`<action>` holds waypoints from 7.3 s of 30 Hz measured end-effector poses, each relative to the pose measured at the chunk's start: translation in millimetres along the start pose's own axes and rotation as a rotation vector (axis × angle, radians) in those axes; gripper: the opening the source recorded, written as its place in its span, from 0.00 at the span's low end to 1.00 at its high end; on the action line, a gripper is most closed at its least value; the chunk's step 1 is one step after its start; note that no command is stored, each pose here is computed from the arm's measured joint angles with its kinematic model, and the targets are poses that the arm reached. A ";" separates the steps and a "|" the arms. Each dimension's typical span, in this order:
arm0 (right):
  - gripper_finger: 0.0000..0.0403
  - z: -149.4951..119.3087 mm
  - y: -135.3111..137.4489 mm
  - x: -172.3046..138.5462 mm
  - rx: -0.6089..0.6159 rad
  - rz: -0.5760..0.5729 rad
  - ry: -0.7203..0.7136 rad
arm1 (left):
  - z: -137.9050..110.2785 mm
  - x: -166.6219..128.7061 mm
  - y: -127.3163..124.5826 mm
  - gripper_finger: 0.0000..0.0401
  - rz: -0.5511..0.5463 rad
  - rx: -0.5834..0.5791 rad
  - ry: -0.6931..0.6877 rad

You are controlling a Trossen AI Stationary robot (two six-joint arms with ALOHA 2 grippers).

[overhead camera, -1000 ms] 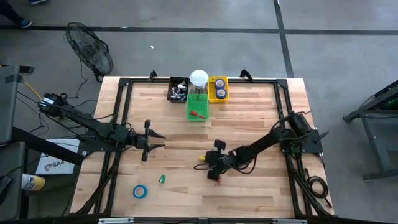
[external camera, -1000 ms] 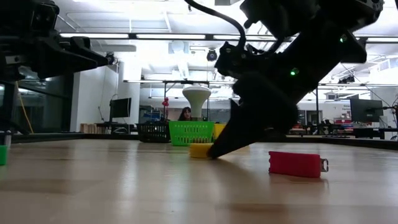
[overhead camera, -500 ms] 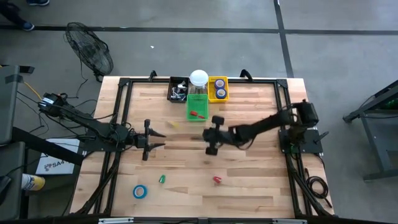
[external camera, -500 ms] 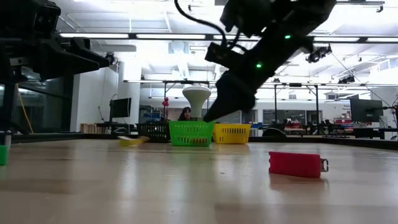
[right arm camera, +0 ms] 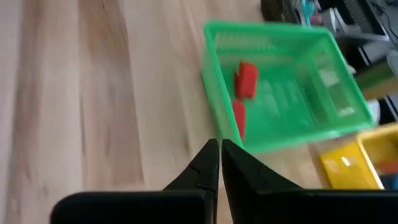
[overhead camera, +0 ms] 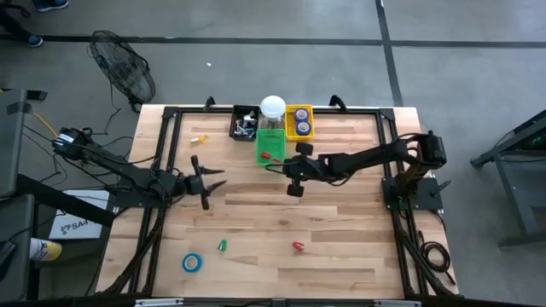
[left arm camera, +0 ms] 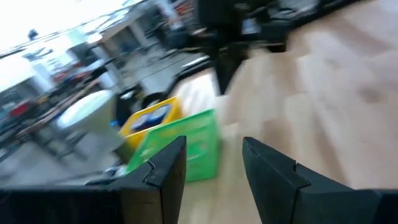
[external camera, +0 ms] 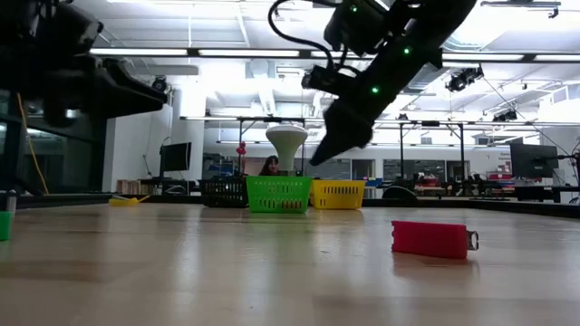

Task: Pick and place Stapler, Stapler remover, tape
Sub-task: Put the yellow stapler into the green bin

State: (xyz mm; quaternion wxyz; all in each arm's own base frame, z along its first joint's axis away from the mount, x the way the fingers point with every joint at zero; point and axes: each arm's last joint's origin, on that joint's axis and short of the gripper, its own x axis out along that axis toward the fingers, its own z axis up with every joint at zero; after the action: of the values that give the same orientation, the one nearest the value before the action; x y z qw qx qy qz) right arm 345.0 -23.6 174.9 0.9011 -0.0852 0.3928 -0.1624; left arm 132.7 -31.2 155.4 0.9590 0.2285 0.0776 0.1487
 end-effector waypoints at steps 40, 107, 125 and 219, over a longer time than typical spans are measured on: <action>0.14 -106.3 -71.2 -72.9 0.176 -0.051 0.129 | -19.3 70.7 174.0 0.69 0.061 -0.239 1.210; 0.14 -103.8 -69.9 -72.6 0.071 0.011 0.100 | -107.1 93.3 201.0 0.54 -0.004 -0.470 1.700; 0.14 -103.4 -67.9 -72.7 0.110 0.060 0.091 | -107.4 92.0 199.9 0.32 -0.011 -0.475 1.715; 0.14 -87.1 -67.1 -72.9 0.047 0.183 -0.101 | 13.2 245.5 132.8 0.23 -0.416 -0.232 0.894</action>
State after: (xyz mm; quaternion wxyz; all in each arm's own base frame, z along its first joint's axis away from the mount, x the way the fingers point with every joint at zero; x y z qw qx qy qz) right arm 219.2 -62.3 184.4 0.9325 -0.0362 0.3494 -0.0842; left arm 334.1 155.2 208.4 0.8603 0.0143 0.5077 0.0453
